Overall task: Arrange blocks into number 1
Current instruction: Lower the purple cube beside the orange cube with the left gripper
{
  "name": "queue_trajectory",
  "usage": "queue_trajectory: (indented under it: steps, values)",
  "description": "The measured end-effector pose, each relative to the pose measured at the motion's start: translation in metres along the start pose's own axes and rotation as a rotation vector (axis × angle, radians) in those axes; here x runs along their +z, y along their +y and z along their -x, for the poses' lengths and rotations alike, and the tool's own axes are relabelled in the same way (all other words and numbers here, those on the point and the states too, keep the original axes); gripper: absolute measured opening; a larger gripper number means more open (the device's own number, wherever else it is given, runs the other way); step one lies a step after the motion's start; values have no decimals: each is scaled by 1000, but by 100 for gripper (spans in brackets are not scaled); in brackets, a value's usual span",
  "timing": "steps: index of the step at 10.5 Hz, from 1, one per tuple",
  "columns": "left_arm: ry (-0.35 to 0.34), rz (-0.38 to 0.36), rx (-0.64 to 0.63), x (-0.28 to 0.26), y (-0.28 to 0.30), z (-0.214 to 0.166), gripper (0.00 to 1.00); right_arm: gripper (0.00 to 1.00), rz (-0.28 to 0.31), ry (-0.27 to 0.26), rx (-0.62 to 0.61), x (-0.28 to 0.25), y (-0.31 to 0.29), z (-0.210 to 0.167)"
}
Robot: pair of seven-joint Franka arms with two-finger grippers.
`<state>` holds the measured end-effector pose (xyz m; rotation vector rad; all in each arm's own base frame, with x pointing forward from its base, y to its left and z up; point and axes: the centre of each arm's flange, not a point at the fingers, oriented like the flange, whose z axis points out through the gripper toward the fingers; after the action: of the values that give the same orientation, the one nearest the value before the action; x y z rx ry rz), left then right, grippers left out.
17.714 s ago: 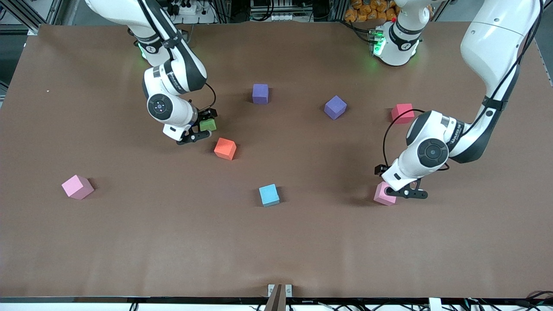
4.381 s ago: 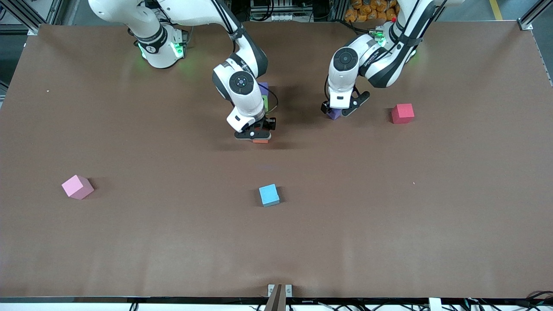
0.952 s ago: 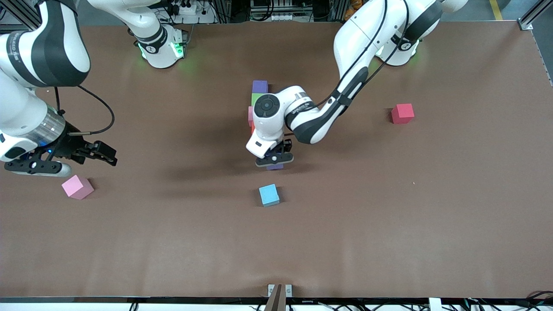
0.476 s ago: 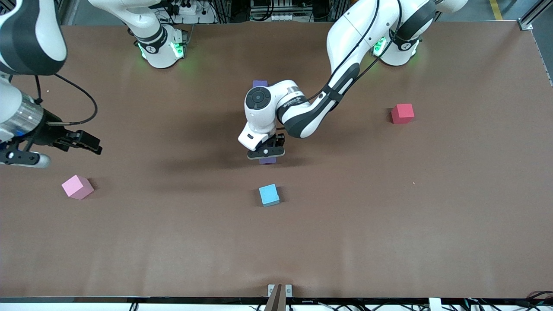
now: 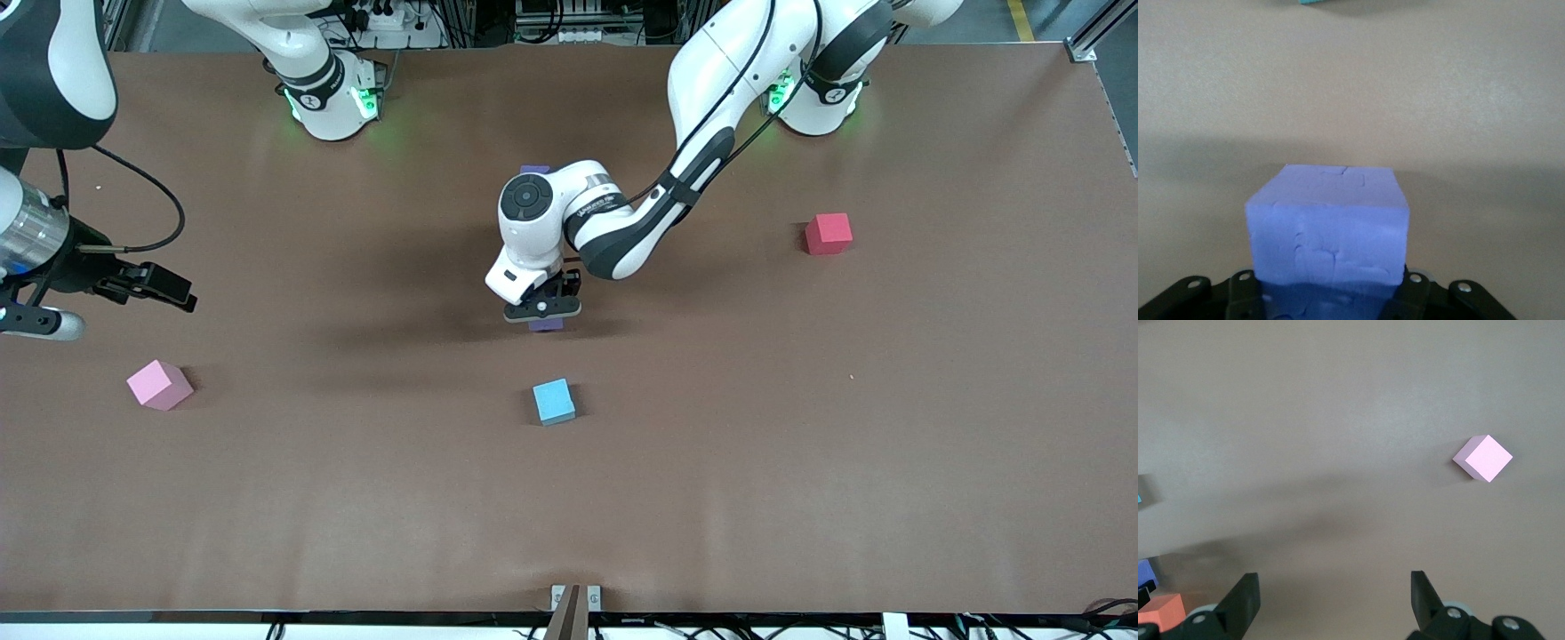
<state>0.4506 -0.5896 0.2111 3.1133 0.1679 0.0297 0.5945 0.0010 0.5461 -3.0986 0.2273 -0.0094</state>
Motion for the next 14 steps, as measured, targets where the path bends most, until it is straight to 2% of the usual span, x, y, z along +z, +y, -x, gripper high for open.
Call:
queue_trajectory:
  steps: [5,10,14]
  values:
    - [-12,9,10,-2,9,13,62,100,-1,0,32,-23,20,4]
    - [-29,10,4,-4,12,17,62,100,-3,3,23,-25,15,4]
    - [-41,-17,10,-3,11,22,62,100,-3,3,22,-25,14,4]
